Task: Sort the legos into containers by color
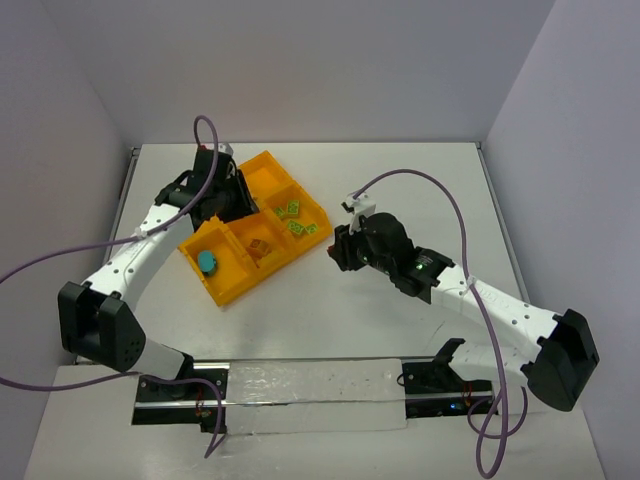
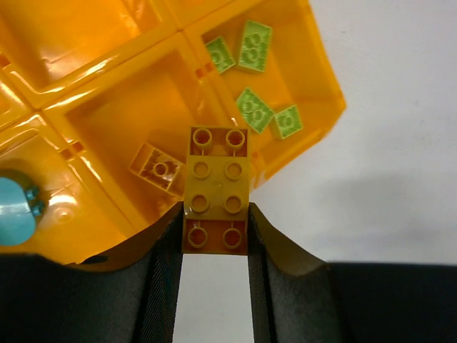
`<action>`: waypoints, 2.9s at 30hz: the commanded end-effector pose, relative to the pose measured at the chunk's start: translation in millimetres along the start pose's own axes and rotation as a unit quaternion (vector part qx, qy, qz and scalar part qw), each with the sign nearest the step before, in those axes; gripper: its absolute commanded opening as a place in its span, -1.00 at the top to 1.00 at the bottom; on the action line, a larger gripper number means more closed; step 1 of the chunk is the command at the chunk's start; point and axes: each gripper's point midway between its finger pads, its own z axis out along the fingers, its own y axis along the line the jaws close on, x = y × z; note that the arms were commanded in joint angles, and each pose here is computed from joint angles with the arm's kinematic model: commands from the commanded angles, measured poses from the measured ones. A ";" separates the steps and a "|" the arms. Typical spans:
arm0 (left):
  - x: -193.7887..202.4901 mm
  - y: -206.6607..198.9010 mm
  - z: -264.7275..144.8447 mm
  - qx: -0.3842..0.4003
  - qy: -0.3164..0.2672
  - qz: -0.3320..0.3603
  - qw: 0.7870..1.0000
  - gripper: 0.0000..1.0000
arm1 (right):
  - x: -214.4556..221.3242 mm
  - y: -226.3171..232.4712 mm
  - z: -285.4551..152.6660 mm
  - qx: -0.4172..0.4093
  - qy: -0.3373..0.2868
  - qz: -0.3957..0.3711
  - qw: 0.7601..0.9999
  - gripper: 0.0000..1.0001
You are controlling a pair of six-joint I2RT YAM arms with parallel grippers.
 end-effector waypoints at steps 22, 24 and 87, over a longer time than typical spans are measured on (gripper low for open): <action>-21.1 2.1 3.0 -0.024 -0.026 0.012 0.999 -0.86 | -71.2 25.5 39.0 -0.011 -0.035 0.012 0.999 0.83; -38.1 4.5 -17.3 -0.040 -0.056 0.000 0.998 -0.85 | -89.3 32.7 60.6 -0.015 -0.038 0.010 0.999 0.83; -118.8 14.7 -212.9 0.000 -0.327 -0.040 0.944 -0.85 | -120.1 -75.1 3.9 0.197 -0.054 0.094 0.974 -1.00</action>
